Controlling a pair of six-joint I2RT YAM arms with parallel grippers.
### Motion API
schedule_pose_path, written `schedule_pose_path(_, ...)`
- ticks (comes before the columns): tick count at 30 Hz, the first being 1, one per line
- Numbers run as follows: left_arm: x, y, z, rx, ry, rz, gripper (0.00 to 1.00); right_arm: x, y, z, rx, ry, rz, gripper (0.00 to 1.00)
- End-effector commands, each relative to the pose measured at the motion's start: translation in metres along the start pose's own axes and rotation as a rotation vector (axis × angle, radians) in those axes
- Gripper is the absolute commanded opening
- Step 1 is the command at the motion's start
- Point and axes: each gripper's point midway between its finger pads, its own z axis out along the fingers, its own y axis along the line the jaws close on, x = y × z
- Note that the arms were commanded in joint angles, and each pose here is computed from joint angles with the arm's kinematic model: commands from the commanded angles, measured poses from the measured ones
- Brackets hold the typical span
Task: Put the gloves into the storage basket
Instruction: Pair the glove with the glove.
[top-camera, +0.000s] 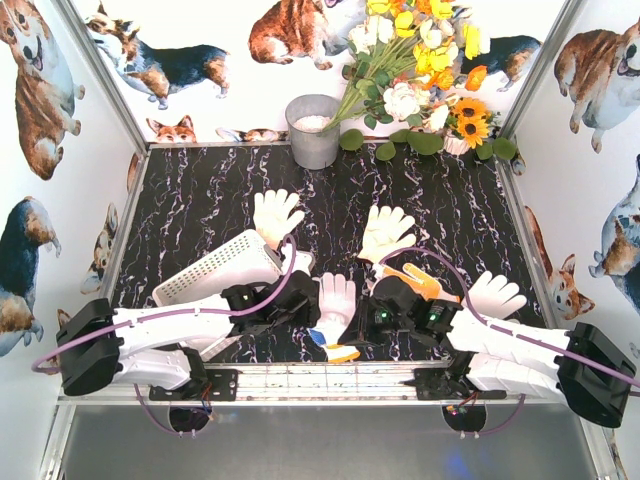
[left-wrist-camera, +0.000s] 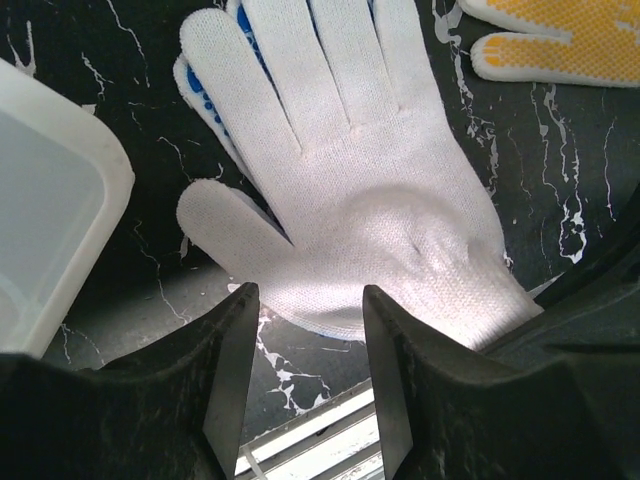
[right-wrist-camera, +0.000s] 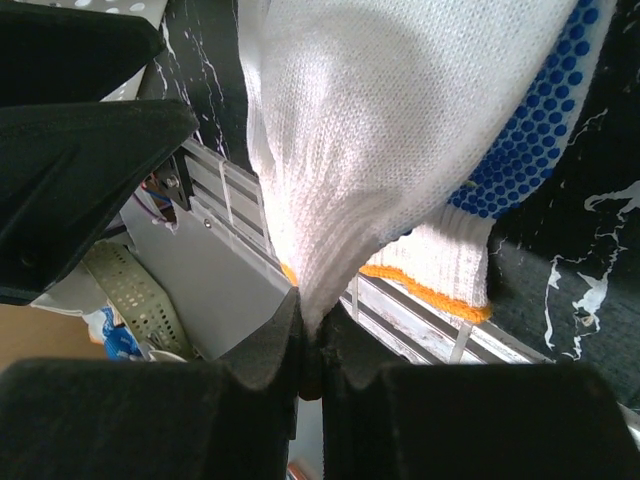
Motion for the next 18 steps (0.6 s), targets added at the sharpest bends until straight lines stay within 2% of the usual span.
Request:
schedule_pose_path(1, 0.004, -0.005, 0.006, 0.022, 0.006, 0.014, 0.4, 0.001, 0.005, 0.002, -0.01, -0.007, 0.003, 0.0)
schedule_pose_path(11, 0.016, -0.009, 0.019, 0.041, 0.046, 0.015, 0.31, 0.009, -0.002, 0.012, 0.013, 0.029, -0.001, 0.0)
schedule_pose_path(14, 0.019, -0.008, 0.023, 0.038, 0.053, 0.016, 0.28, 0.012, 0.0, 0.014, 0.009, 0.044, -0.005, 0.08)
schedule_pose_path(18, 0.026, -0.008, 0.028, 0.043, 0.069, 0.018, 0.25, 0.015, 0.003, 0.013, 0.007, 0.06, -0.015, 0.23)
